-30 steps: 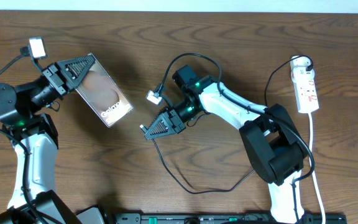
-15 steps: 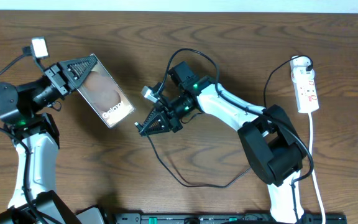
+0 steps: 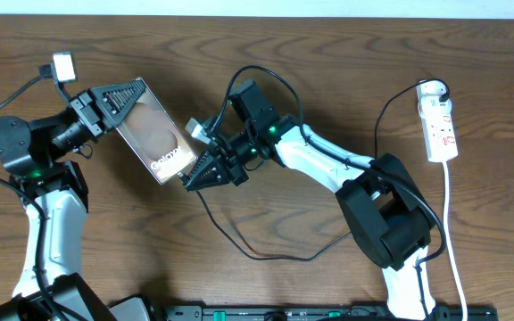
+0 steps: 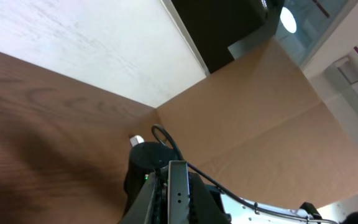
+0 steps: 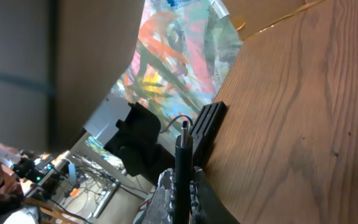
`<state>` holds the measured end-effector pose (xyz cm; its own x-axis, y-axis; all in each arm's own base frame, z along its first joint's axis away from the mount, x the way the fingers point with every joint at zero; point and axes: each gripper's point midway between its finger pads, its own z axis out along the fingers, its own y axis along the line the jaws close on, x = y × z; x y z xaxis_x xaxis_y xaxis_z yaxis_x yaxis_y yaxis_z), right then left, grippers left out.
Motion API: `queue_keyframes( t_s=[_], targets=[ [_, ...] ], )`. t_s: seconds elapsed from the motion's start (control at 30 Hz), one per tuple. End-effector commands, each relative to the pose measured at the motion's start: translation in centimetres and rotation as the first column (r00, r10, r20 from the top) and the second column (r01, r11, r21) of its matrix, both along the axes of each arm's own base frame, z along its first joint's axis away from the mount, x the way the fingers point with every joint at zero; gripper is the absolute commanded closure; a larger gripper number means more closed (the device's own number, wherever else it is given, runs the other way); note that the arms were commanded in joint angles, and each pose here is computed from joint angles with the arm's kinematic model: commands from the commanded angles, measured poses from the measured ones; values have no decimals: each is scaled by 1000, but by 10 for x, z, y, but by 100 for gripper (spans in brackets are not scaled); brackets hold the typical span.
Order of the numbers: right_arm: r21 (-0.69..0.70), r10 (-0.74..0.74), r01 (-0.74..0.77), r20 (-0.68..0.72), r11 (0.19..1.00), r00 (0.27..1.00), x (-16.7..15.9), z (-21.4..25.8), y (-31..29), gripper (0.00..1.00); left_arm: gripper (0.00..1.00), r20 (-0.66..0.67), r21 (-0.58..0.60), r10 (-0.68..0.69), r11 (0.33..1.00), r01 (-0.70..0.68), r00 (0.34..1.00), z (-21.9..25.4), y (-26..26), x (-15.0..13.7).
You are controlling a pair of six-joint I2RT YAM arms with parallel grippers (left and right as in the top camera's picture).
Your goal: Plug charger to phone and switch on socket
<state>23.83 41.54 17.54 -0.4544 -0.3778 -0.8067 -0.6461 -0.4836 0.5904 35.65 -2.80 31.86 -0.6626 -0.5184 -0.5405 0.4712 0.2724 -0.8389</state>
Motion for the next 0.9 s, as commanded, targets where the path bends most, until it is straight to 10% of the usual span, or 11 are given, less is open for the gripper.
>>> queue_keyframes(
  t_s=[0.0,0.87],
  targets=[
    [-14,21,-22,-47,1000,999,-3,8,1,97,93,25,-4,53,999,-53,998,5,6,9],
    [-59,16,-23,-107,998,994,2,17,5,96,93,-107,-50,131,989,-137,986,-25,50,20]
  ],
)
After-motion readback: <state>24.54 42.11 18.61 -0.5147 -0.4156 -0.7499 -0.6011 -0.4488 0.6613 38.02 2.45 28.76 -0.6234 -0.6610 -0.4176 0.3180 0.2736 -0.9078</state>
